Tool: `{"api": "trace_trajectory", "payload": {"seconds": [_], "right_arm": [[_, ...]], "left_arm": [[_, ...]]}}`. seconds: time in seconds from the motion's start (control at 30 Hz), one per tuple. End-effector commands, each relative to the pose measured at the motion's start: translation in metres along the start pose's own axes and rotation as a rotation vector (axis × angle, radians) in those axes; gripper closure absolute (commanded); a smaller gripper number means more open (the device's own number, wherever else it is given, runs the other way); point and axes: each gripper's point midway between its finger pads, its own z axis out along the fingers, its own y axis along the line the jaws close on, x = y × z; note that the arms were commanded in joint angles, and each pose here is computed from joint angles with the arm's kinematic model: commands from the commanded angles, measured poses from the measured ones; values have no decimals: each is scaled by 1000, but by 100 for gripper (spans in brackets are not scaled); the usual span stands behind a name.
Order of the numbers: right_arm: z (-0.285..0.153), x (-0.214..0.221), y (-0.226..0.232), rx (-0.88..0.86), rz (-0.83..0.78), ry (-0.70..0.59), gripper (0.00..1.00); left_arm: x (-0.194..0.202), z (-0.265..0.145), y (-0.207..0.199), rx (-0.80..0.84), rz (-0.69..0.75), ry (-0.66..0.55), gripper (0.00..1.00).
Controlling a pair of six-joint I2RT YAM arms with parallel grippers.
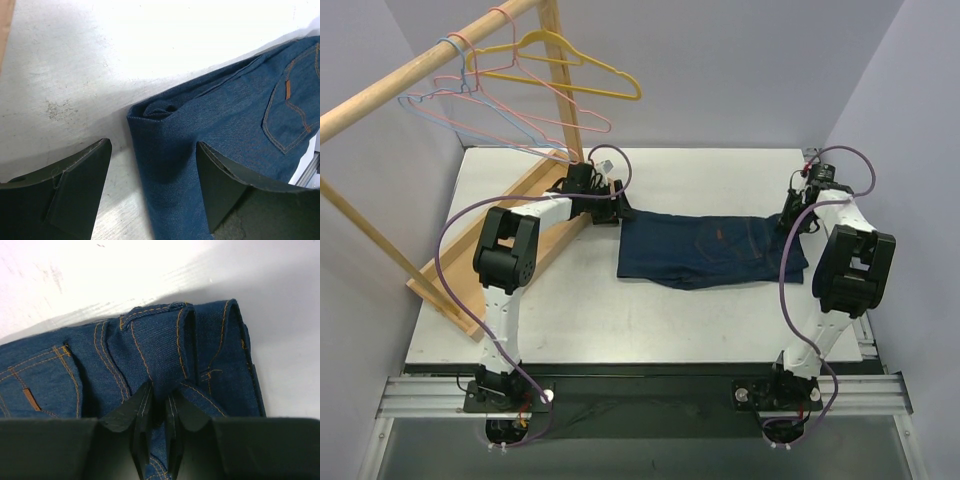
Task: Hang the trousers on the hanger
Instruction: Fold the trousers at the center of the board.
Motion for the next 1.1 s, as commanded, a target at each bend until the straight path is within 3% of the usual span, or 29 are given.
{"api": "trace_trajectory", "payload": {"seconds": [0.0, 0.17, 0.23, 0.3, 0.37, 0.57, 0.77, 0.97, 1.07], "right_arm": [[-36, 3, -17, 117, 7, 25, 86], [-53, 5, -47, 294, 23, -6, 81], [-51, 6, -52, 325, 35, 3, 50], [-49, 12, -48, 312, 32, 40, 38], [-57, 10, -38, 286, 19, 19, 33], [-85, 17, 16, 168, -37, -50, 33], [-56, 71, 50, -22, 25, 86, 37], [-5, 104, 36, -28, 203, 282, 41], [7, 106, 28, 0, 246, 314, 41]], "left_arm": [[4, 4, 8, -42, 3, -4, 21], [9, -4, 9, -63, 6, -16, 21], [13, -4, 5, -57, 13, -12, 21], [19, -4, 0, -49, 17, 1, 21], [23, -7, -5, -41, 24, 4, 21], [31, -24, -15, -44, 36, -17, 21], [31, -52, -13, -118, 67, -69, 21], [44, -88, -3, -226, 104, -103, 21], [54, -115, 8, -308, 104, -139, 21]]}}
